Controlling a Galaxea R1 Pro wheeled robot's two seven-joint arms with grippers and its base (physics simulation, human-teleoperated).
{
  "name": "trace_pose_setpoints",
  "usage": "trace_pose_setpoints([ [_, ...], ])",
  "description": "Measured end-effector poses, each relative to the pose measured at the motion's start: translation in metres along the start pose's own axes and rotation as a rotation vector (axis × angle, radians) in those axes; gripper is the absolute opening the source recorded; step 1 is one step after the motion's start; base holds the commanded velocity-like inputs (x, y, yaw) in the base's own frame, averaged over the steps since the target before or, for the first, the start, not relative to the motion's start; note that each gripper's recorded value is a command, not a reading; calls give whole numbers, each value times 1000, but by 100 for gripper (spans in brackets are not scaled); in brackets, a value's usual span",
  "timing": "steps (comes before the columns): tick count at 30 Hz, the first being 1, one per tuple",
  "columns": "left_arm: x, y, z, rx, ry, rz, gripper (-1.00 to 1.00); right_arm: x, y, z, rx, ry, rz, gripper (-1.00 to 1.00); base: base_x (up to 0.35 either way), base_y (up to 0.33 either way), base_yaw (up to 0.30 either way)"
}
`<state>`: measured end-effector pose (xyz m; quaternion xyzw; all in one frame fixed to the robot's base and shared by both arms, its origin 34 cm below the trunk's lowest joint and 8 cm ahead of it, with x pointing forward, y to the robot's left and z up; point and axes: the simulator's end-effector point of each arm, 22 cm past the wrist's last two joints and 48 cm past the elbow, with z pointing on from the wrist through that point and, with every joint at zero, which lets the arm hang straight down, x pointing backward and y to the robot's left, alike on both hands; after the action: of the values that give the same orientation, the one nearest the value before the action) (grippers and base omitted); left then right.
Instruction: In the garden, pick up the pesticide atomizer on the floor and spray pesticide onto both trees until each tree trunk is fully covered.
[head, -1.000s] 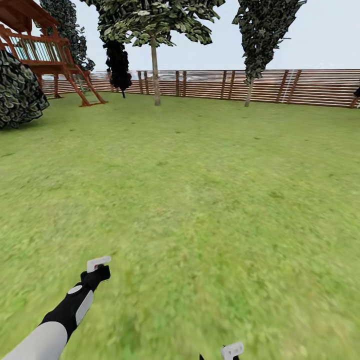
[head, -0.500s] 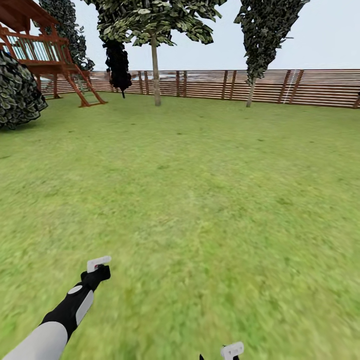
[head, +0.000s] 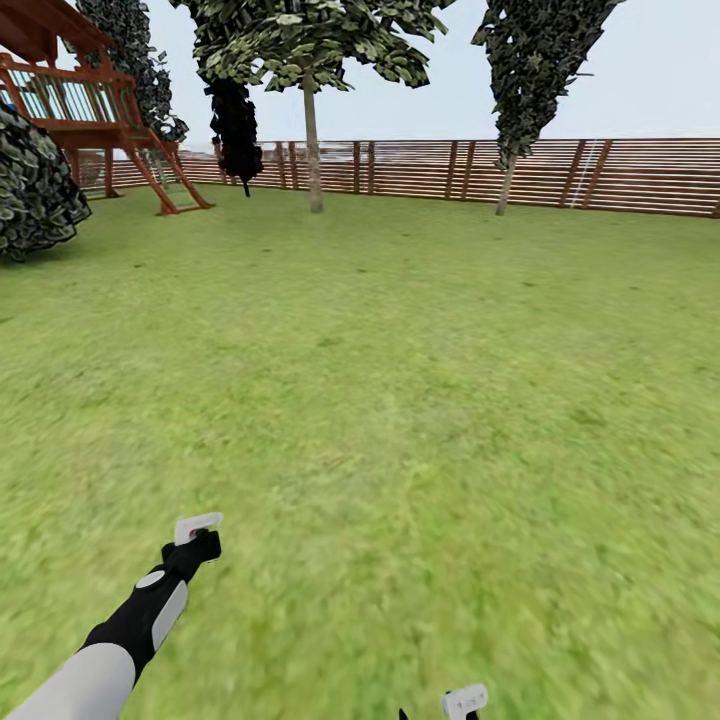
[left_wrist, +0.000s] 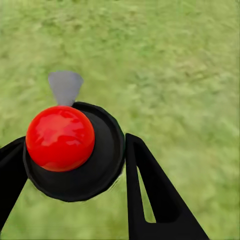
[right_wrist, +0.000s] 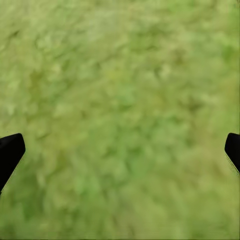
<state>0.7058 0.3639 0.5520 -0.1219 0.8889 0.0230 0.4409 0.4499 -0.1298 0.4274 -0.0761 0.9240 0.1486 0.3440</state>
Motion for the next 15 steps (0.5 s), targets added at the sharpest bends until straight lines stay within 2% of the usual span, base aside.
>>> trace_pose_setpoints([
  [4, 0, -6, 0, 16, -2, 8, -100, 0, 0, 0, 0, 0, 0, 100, 338, 104, 0],
  [7, 5, -27, -1, 50, 5, 13, -100, 0, 0, 0, 0, 0, 0, 100, 338, 104, 0],
  [8, 8, -36, -1, 65, 9, 25, -100, 0, 0, 0, 0, 0, 0, 100, 338, 104, 0],
  [9, 11, -47, -2, 88, 15, 55, -100, 0, 0, 0, 0, 0, 0, 100, 338, 104, 0],
  [11, 13, -58, -3, 109, 18, 85, -100, 0, 0, 0, 0, 0, 0, 100, 338, 104, 0],
  [15, 14, -63, -3, 117, 22, 99, -100, 0, 0, 0, 0, 0, 0, 100, 338, 105, 0],
])
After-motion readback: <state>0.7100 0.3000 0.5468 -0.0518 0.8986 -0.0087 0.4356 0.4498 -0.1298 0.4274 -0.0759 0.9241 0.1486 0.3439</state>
